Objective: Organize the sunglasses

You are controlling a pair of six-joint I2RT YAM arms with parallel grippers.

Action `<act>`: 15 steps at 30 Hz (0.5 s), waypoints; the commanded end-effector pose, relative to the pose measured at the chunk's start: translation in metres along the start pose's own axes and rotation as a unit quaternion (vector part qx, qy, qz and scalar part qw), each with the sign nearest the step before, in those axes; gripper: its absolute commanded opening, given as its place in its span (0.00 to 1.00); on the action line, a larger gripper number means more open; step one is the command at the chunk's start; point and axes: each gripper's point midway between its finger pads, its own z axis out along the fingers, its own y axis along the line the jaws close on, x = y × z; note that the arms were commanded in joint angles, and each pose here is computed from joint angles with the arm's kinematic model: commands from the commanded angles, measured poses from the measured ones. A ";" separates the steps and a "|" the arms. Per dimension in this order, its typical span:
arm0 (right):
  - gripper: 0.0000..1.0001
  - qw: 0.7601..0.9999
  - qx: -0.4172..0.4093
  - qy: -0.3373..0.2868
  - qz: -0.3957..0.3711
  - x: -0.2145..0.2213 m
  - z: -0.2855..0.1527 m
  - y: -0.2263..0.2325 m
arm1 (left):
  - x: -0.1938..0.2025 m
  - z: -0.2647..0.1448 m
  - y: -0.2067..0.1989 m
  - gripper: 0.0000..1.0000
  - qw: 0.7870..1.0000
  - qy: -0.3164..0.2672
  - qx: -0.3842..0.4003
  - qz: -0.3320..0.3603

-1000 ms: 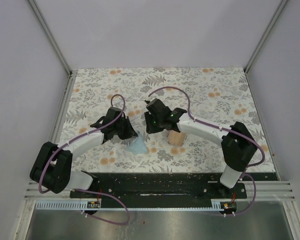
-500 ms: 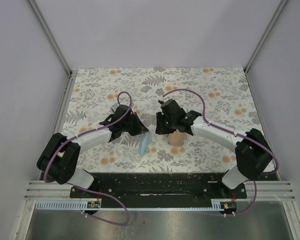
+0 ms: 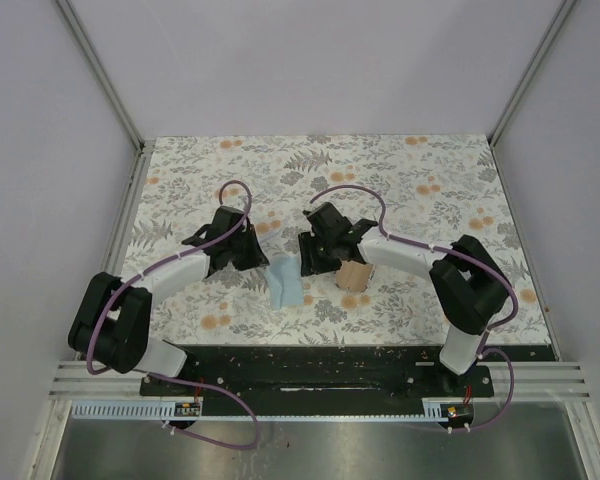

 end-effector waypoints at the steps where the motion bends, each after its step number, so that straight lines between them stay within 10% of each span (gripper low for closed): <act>1: 0.52 0.999 -0.019 -0.022 -0.020 -0.025 0.007 0.014 | -0.010 0.006 0.014 0.00 0.997 0.001 -0.041 0.068; 15: 0.53 0.997 0.062 -0.004 -0.039 -0.045 0.044 -0.007 | -0.023 0.010 0.035 0.00 0.990 -0.027 -0.094 0.097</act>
